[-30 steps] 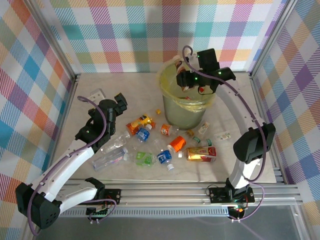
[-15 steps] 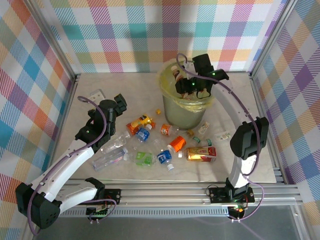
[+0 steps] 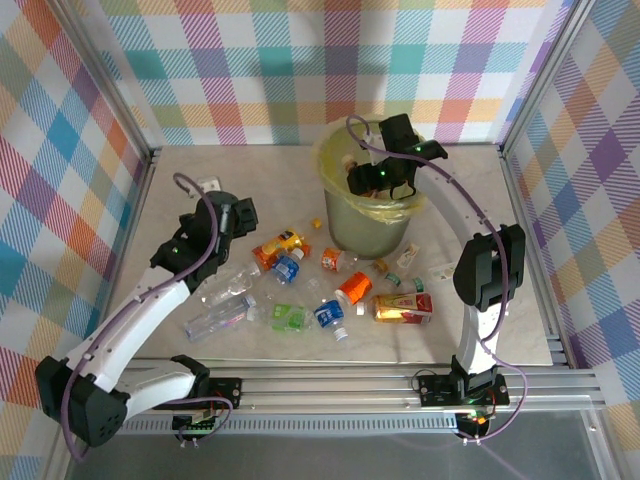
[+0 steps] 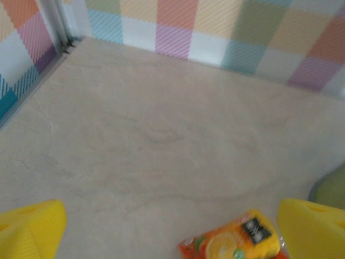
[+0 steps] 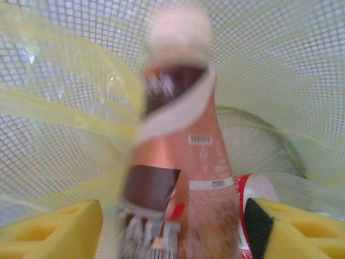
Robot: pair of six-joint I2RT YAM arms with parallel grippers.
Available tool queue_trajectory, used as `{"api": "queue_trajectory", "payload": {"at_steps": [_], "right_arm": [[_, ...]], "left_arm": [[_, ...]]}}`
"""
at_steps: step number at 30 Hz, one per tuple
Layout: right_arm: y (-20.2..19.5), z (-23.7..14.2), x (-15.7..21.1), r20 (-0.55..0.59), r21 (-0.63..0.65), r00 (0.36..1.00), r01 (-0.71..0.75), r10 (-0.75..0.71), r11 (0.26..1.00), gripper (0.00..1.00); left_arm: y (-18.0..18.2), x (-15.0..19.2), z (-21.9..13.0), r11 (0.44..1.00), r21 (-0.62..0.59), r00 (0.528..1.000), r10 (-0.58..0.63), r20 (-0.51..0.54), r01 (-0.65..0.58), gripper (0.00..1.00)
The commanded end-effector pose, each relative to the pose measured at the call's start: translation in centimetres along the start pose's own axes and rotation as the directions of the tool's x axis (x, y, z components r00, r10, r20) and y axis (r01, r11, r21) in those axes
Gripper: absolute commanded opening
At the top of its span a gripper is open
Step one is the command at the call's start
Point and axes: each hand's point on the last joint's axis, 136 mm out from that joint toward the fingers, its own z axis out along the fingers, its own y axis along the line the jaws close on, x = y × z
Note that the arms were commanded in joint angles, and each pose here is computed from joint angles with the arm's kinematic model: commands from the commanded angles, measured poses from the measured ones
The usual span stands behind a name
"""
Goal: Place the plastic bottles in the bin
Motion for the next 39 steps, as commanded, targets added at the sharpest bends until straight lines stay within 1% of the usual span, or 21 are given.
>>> {"api": "queue_trajectory", "payload": {"at_steps": [1,3,7,13,18,21,23,30,33,39], "right_arm": [[-0.1,-0.9,-0.5,0.023,0.006,1.000,0.013,-0.013,1.000,0.74],[-0.1,-1.2,-0.6,0.031,0.009,0.999,0.014,-0.015,1.000,0.78],[-0.1,-2.1,-1.1,0.052,0.020,0.999,0.014,-0.015,1.000,0.82],[-0.2,-3.9,-1.6,0.087,0.044,0.996,0.011,-0.014,0.999,0.87],[-0.3,-6.3,-2.1,0.133,0.077,0.991,0.009,-0.019,0.997,0.92],[-0.4,-7.8,-2.3,0.162,0.099,0.987,-0.003,-0.013,0.995,1.00],[-0.5,-8.9,-2.3,0.183,0.117,0.983,-0.021,0.000,0.993,1.00],[-1.6,-13.0,-2.1,0.265,0.204,0.963,-0.104,0.047,0.974,1.00],[-2.0,-14.8,-1.9,0.303,0.236,0.951,-0.141,0.065,0.961,1.00],[-2.4,-17.4,-1.3,0.357,0.266,0.930,-0.188,0.085,0.945,1.00]], "left_arm": [[0.0,3.0,-0.2,0.974,0.070,0.955,0.226,-0.194,-0.217,1.00],[-0.1,3.9,-0.4,0.955,0.104,0.923,0.295,-0.249,-0.277,1.00],[-0.3,5.0,-0.9,0.925,0.160,0.868,0.378,-0.322,-0.344,1.00],[0.7,6.6,-0.7,0.876,0.163,0.767,0.477,-0.430,-0.454,1.00],[1.3,8.6,-0.1,0.824,0.197,0.664,0.549,-0.507,-0.531,1.00],[2.1,10.2,0.5,0.786,0.209,0.584,0.583,-0.565,-0.582,1.00],[2.5,11.3,0.9,0.762,0.223,0.532,0.600,-0.597,-0.609,1.00],[3.8,14.5,1.3,0.730,0.275,0.399,0.603,-0.691,-0.626,1.00],[4.4,15.4,1.3,0.725,0.284,0.364,0.596,-0.716,-0.627,1.00],[3.6,17.4,0.8,0.739,0.366,0.332,0.610,-0.719,-0.565,1.00]]}}
